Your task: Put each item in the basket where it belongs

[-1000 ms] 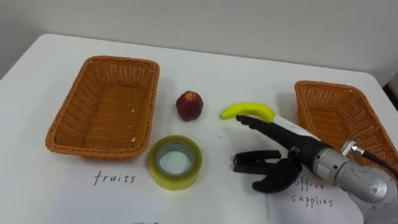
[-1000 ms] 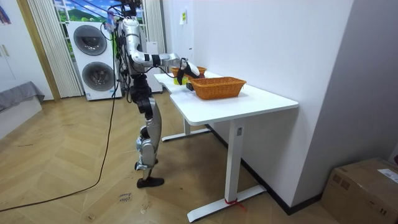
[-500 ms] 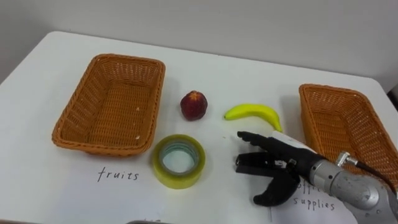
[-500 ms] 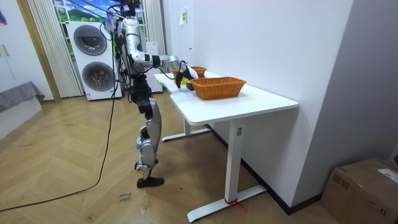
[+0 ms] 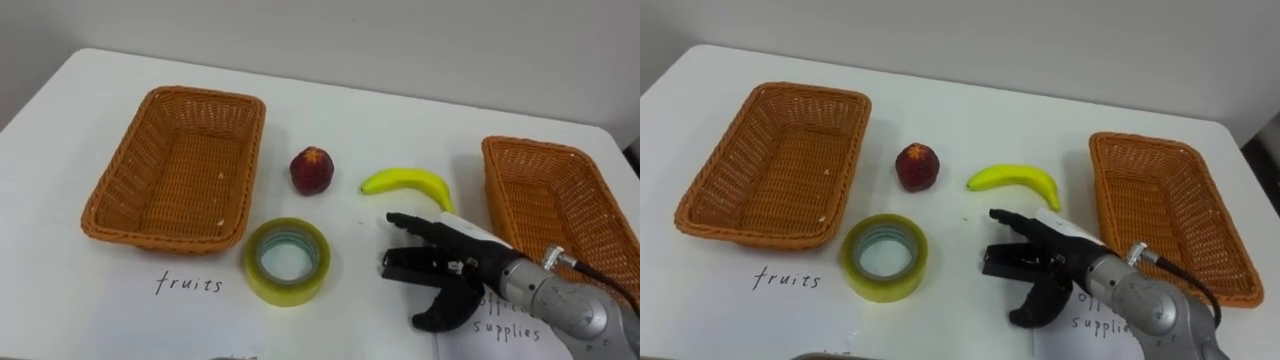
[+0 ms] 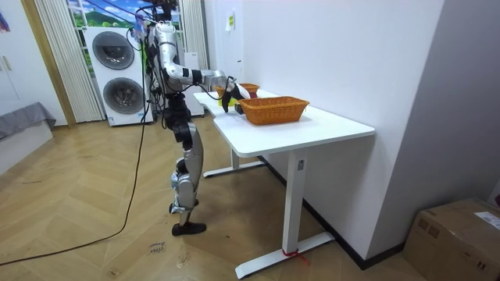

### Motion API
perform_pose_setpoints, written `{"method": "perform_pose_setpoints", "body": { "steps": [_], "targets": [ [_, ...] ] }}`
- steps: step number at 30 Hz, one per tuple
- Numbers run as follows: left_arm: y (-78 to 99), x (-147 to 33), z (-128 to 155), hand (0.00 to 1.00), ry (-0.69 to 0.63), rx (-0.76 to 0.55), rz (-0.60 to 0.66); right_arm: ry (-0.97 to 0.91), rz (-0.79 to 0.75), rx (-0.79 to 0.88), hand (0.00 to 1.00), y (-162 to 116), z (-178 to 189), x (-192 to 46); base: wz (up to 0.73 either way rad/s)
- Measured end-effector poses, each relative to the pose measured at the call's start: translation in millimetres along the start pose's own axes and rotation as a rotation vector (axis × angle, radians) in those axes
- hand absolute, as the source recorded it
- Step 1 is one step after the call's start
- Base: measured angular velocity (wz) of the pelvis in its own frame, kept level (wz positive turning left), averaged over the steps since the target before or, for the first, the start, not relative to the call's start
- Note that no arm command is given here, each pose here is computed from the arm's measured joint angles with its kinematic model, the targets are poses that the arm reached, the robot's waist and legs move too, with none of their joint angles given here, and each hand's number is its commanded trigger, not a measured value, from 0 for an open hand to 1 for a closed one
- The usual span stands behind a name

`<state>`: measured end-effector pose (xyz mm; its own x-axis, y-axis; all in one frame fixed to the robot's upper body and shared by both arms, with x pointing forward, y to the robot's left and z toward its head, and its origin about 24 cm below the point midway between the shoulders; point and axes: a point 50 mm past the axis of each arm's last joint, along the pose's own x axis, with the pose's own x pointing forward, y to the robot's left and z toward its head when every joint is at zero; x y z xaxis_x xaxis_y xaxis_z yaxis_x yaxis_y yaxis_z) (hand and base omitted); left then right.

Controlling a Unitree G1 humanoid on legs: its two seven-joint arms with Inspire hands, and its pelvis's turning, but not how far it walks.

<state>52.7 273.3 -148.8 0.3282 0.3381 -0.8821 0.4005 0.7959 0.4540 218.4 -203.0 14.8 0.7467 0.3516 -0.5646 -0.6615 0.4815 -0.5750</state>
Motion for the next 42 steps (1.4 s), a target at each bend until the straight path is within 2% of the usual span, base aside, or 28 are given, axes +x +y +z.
{"method": "perform_pose_setpoints", "body": {
  "steps": [21, 22, 23, 25, 33, 42],
  "targets": [
    [-0.9, -0.6, -8, 0.00, 0.074, 0.008, -0.012, 0.067, 0.025, -0.004, 0.02, 0, -9, 3, 0.01],
    [-0.9, -0.6, -8, 0.00, 0.076, 0.008, -0.012, 0.067, 0.025, -0.004, 0.29, 0, -9, 3, 0.00],
    [-0.8, -0.7, -8, 0.00, 0.078, 0.008, -0.012, 0.068, 0.025, -0.004, 0.62, 0, -9, 4, 0.00],
    [-0.9, -0.6, -8, 0.00, 0.080, 0.007, -0.015, 0.068, 0.025, -0.004, 1.00, -1, -9, 4, 0.00],
    [-1.0, -0.1, -5, 0.00, 0.070, 0.004, -0.048, 0.100, -0.052, -0.047, 1.00, -16, -9, 11, 0.00],
    [2.6, 1.9, 4, 0.00, 0.048, 0.005, -0.055, 0.127, -0.076, -0.067, 1.00, -19, -10, 10, 0.00]
  ]
}}
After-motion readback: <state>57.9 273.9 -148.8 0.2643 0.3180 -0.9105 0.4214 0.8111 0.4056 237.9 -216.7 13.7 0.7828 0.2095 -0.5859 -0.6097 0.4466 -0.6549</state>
